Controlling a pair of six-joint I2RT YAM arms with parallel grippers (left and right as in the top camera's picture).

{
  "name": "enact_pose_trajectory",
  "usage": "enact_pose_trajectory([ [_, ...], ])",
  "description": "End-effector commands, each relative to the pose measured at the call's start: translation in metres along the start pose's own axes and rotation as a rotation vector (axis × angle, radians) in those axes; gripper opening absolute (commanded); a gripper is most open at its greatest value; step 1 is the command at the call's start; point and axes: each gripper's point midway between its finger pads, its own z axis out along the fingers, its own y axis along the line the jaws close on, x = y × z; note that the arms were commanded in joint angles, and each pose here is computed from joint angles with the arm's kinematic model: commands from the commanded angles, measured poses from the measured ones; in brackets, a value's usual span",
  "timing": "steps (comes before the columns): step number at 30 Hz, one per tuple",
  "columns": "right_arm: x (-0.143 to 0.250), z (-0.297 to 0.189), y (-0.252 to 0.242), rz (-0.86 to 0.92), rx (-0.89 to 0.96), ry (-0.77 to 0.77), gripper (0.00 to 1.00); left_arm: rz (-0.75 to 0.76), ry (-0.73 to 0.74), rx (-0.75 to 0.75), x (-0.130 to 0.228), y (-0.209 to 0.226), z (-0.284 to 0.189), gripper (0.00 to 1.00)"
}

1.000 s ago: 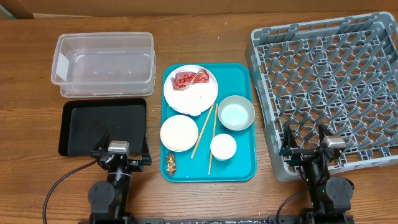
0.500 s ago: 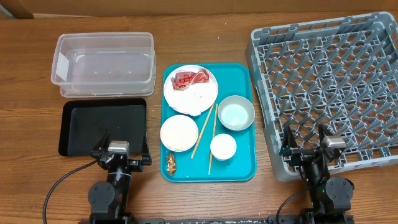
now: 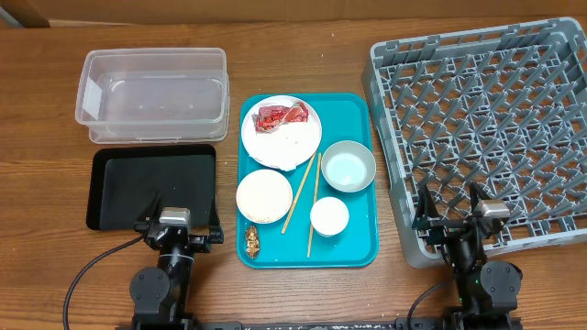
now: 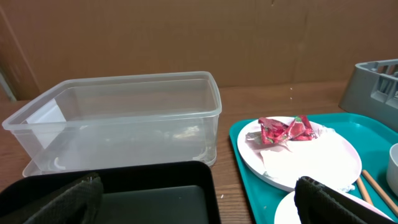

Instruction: Sort waste into correct bins and load items into the dishwasher

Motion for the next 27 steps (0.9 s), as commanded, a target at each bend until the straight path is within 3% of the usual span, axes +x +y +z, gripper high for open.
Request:
enact_pose_trajectory([
  [1, 0.001, 0.0, 0.0, 0.121, -0.001, -0.005, 1.0, -0.101, 0.002, 0.03, 0.001, -0.006, 0.0, 1.0],
  [4, 0.001, 0.0, 0.0, 0.173, -0.001, -0.006, 1.0, -0.208, 0.001, 0.05, -0.001, -0.009, 0.0, 1.0],
  [10, -0.003, -0.005, 0.006, 0.193, -0.015, 0.067, 1.0, -0.202, -0.031, 0.04, -0.026, -0.007, -0.005, 1.0],
  [17, -0.031, -0.008, 0.012, 0.2, 0.009, 0.159, 1.0, -0.208, 0.069, 0.035, -0.048, -0.006, -0.004, 1.0],
  [23, -0.039, -0.005, 0.023, 0.227, 0.015, 0.383, 1.0, -0.221, 0.211, 0.113, -0.076, -0.02, 0.015, 1.0],
  [27, -0.037, -0.005, 0.022, 0.244, 0.067, 0.563, 1.0, -0.249, 0.38, 0.172, -0.086, -0.031, 0.031, 1.0],
])
